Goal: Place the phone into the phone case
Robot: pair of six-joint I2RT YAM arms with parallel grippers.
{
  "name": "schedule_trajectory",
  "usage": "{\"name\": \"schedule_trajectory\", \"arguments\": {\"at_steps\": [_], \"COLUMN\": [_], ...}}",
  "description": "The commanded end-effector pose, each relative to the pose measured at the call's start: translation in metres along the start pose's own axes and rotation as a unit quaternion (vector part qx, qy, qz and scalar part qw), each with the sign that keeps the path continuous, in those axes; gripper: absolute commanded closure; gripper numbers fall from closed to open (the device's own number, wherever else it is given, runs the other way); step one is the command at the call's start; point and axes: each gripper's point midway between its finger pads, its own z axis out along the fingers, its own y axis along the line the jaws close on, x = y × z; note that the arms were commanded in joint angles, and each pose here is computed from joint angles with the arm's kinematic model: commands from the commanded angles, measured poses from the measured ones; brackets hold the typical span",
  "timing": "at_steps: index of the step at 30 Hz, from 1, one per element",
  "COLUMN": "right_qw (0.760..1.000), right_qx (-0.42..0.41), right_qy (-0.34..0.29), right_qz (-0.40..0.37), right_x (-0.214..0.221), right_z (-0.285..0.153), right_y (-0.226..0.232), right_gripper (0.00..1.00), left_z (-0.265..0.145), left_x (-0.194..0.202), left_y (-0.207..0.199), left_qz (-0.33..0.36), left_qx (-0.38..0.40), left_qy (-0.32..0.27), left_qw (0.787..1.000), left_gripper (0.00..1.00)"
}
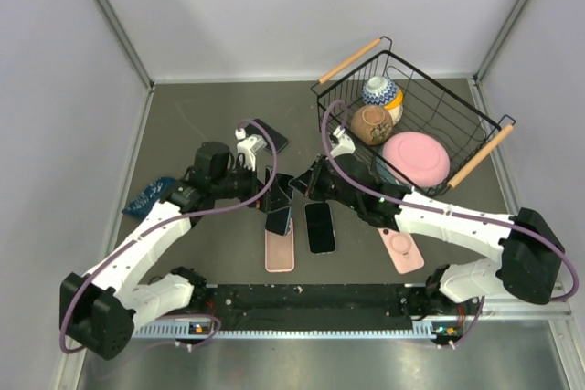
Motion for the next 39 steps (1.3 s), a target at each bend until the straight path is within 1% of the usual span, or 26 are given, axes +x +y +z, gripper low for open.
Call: {"name": "schedule_trajectory", "arguments": {"at_steps": [1,3,4,5,6,9,12,13,15,16,17,18,19,20,21,22,23,24,25,26,28,31,39], "right_qw": [0.999,0.999,0.999,0.999,0.999,0.999,0.997,0.995,0.994,0.992,0.991,0.989,0.988,0.987,0.986,0.985,0.984,0.983,0.982,0.981,0.978,0.979,0.973], "right_qx": [-0.035,-0.033,-0.038,-0.037,-0.036,-0.025,-0.028,-0.034,-0.036,-0.046,-0.047,-0.06,-0.055,-0.056,-0.063,-0.051,-0.051,-0.048,-0.039,-0.039,-0.032,-0.027,0.002], "right_qy": [-0.017,-0.012,-0.002,0.007,0.014,0.044,0.076,0.089,0.108,0.119,0.127,0.133,0.144,0.149,0.152,0.163,0.167,0.176,0.185,0.189,0.201,0.201,0.22], "right_qz": [0.003,0.003,0.002,0.001,-0.001,-0.013,-0.011,-0.009,-0.007,0.001,0.004,0.008,0.015,0.017,0.02,0.023,0.024,0.025,0.026,0.027,0.032,0.04,0.066], "right_x": [-0.019,-0.019,-0.016,-0.012,-0.01,0.004,0.02,0.024,0.032,0.037,0.041,0.043,0.05,0.052,0.053,0.06,0.061,0.065,0.071,0.073,0.081,0.082,0.102], "right_z": [-0.014,-0.018,-0.02,-0.021,-0.022,-0.023,-0.019,-0.018,-0.014,-0.009,-0.006,-0.004,0.002,0.005,0.008,0.015,0.019,0.022,0.028,0.031,0.038,0.044,0.061], "right_y": [0.017,0.012,0.012,0.009,0.006,-0.005,-0.012,-0.012,-0.013,-0.01,-0.011,-0.007,-0.011,-0.012,-0.008,-0.015,-0.013,-0.015,-0.021,-0.021,-0.027,-0.032,-0.064], "right_gripper": [1.0,1.0,1.0,1.0,1.0,1.0,1.0,1.0,1.0,1.0,1.0,1.0,1.0,1.0,1.0,1.0,1.0,1.0,1.0,1.0,1.0,1.0,1.0], "left_z": [-0.013,-0.014,-0.015,-0.017,-0.022,-0.034,-0.043,-0.044,-0.044,-0.043,-0.04,-0.035,-0.031,-0.03,-0.027,-0.026,-0.026,-0.025,-0.022,-0.016,-0.013,-0.008,0.002], "left_x": [-0.002,0.001,0.0,0.0,0.008,0.007,0.007,0.012,0.023,0.029,0.033,0.044,0.049,0.054,0.063,0.068,0.078,0.082,0.087,0.095,0.1,0.106,0.137], "left_y": [-0.016,-0.011,-0.002,0.005,0.014,0.033,0.053,0.058,0.074,0.079,0.081,0.085,0.087,0.092,0.098,0.101,0.113,0.117,0.119,0.123,0.125,0.125,0.118], "left_qz": [0.03,0.013,0.005,-0.018,-0.033,-0.04,-0.069,-0.088,-0.104,-0.119,-0.126,-0.136,-0.143,-0.147,-0.158,-0.172,-0.182,-0.207,-0.214,-0.218,-0.236,-0.244,-0.274], "left_qx": [0.027,0.009,-0.02,-0.048,-0.076,-0.139,-0.198,-0.213,-0.245,-0.257,-0.257,-0.258,-0.258,-0.266,-0.279,-0.286,-0.314,-0.324,-0.323,-0.317,-0.315,-0.301,-0.264], "left_qy": [-0.014,-0.012,-0.019,-0.023,-0.01,-0.044,-0.08,-0.078,-0.07,-0.064,-0.057,-0.038,-0.029,-0.02,-0.002,0.005,0.012,0.006,0.005,0.0,-0.008,-0.015,0.006], "left_qw": [0.999,1.0,1.0,0.998,0.997,0.988,0.975,0.97,0.961,0.957,0.956,0.956,0.955,0.952,0.947,0.943,0.932,0.923,0.922,0.923,0.919,0.922,0.925], "left_gripper": [0.01,0.01,0.01,0.01,0.01,0.01,0.02,0.13,0.29,0.42,0.46,0.52,0.6,0.83,0.94,1.0,1.0,1.0,1.0,1.0,1.0,1.0,1.0]}}
